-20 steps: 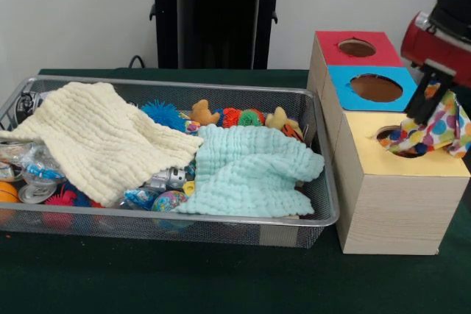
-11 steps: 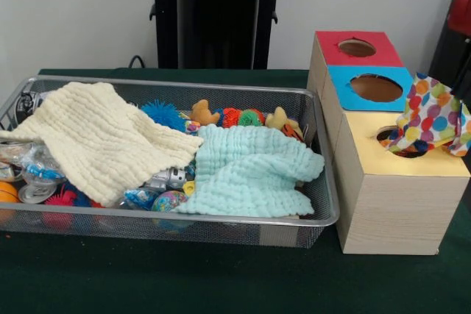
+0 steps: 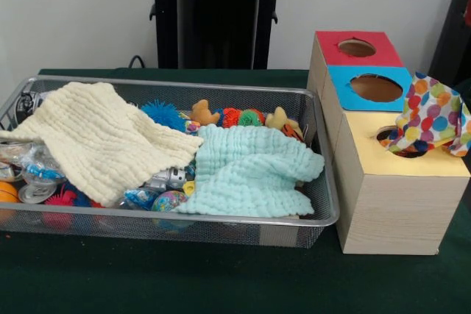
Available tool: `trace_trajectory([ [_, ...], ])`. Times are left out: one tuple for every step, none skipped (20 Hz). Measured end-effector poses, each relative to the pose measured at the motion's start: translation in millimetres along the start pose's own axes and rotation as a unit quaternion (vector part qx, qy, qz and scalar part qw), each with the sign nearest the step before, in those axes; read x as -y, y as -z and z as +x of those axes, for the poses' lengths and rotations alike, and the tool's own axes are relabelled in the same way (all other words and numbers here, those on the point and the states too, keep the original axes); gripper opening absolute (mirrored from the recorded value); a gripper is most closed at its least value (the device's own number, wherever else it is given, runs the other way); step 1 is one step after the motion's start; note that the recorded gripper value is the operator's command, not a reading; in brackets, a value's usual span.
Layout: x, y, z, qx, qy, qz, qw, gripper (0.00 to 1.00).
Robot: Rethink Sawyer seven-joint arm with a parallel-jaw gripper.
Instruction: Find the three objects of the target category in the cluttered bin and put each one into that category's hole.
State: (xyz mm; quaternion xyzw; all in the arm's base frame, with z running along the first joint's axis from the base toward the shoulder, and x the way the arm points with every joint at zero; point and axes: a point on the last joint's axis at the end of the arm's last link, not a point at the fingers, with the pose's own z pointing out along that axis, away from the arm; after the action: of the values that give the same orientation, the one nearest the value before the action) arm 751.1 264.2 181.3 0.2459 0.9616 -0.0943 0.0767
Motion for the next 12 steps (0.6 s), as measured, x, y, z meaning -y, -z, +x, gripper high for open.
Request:
trace_trajectory([
  [0.1,-3.2,1.0,-0.001,0.001,0.002,1.0,0.0],
  [0.0,-5.3,1.7,-0.002,0.001,0.003,1.0,0.0],
  [0.1,-6.2,2.0,-0.003,0.001,0.003,1.0,0.0],
  [0.3,-11.6,3.7,-0.005,0.003,0.007,1.0,0.0],
  [0.6,-14.2,4.5,-0.005,0.004,0.008,0.9999,0.0],
  [1.2,-17.6,5.3,-0.005,0.005,0.011,0.9999,0.0],
  [1.8,-21.0,6.1,-0.005,0.006,0.014,0.9999,0.0],
  [2.3,-23.0,6.4,-0.005,0.007,0.015,0.9998,0.0],
  [2.7,-25.0,6.8,-0.004,0.009,0.017,0.9998,0.0],
  [3.7,-30.5,7.5,-0.002,0.012,0.02,0.9997,0.0],
  [4.2,-32.7,7.7,0.0,0.013,0.022,0.9997,0.0],
  [4.6,-35.6,8.0,0.001,0.014,0.023,0.9996,0.0],
])
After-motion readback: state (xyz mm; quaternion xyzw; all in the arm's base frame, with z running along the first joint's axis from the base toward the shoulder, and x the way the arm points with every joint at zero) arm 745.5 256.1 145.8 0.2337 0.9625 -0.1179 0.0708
